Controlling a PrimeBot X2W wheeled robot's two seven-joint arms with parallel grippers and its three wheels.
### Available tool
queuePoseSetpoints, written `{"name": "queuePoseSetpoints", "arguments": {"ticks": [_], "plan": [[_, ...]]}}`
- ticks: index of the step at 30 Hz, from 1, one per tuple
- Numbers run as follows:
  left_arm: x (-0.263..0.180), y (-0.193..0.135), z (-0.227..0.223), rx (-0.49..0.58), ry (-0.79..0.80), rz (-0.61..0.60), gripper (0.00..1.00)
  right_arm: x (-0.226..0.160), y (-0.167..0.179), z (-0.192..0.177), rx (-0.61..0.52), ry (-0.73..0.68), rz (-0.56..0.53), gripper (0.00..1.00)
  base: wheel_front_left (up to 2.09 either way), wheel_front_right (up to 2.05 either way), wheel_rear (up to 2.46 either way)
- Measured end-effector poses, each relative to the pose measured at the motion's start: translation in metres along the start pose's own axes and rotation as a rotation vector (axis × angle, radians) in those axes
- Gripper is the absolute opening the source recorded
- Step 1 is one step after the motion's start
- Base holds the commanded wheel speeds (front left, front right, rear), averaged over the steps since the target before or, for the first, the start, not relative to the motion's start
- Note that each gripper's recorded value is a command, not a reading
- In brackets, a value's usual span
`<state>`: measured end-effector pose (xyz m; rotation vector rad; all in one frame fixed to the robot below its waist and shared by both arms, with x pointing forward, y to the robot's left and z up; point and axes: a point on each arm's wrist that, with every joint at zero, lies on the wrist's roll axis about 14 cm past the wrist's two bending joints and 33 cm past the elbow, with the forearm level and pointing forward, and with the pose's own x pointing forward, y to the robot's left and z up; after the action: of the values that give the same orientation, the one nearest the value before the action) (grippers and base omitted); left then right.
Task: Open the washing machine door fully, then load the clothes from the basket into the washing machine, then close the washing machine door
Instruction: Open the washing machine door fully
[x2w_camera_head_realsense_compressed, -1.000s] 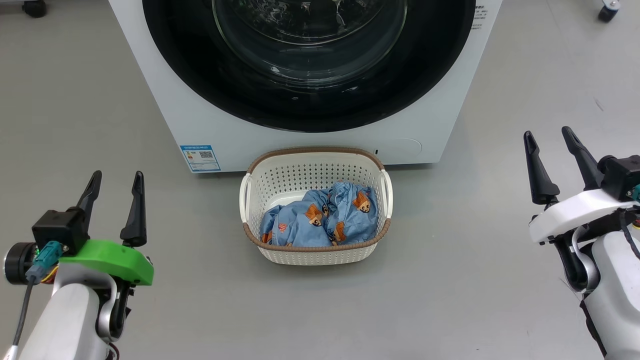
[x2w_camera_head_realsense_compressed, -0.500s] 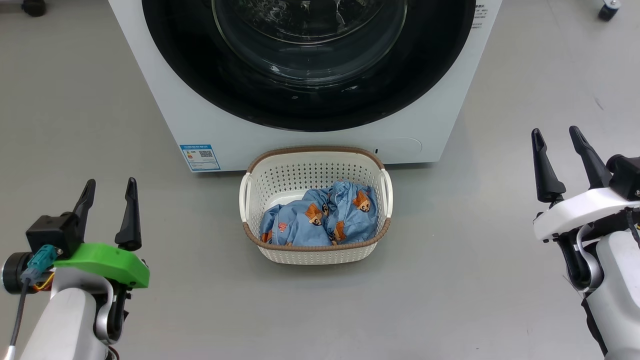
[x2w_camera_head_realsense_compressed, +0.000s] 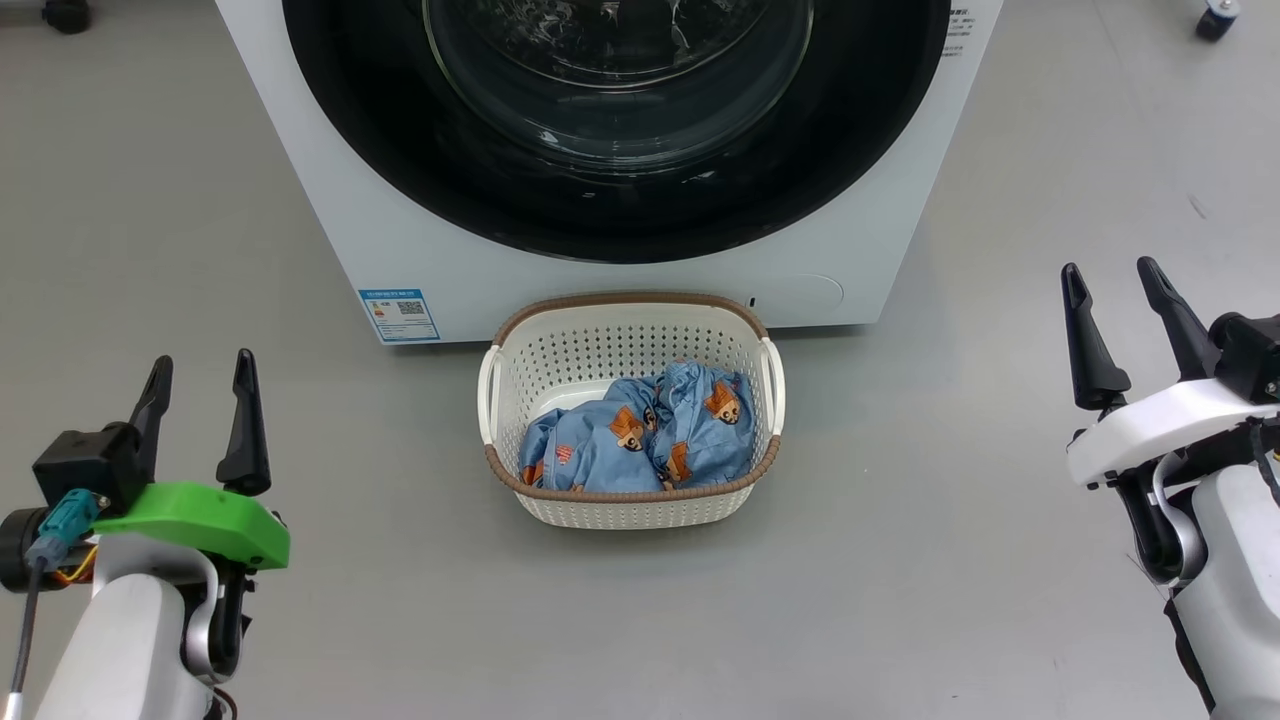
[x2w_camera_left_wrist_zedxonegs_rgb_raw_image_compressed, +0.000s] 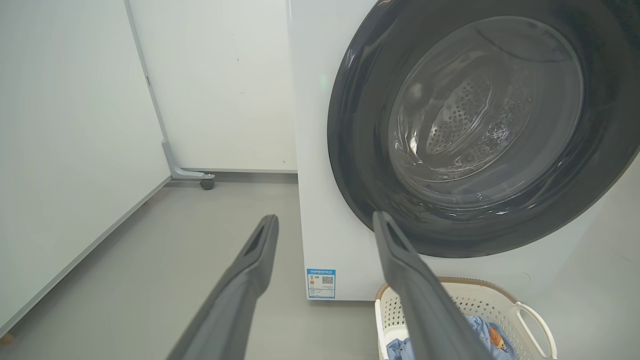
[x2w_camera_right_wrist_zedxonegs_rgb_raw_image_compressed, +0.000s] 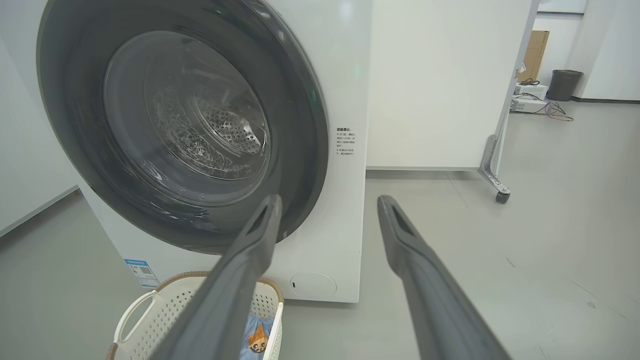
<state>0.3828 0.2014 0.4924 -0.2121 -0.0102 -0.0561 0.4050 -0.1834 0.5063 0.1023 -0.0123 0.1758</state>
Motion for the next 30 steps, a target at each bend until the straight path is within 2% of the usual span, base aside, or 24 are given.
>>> {"name": "queuePoseSetpoints", "arguments": {"ticks": [17,30], "plan": [[0.006,0.001,0.0,0.04,0.003,-0.005,1.0,0.001,-0.004,-0.003,0.001,0.004,-0.007,1.0,0.03,0.03,-0.06],[0.011,0.008,0.006,0.052,-0.014,0.016,1.0,0.007,-0.005,-0.003,0.014,-0.001,-0.017,1.0,0.32,0.32,-0.65]]}}
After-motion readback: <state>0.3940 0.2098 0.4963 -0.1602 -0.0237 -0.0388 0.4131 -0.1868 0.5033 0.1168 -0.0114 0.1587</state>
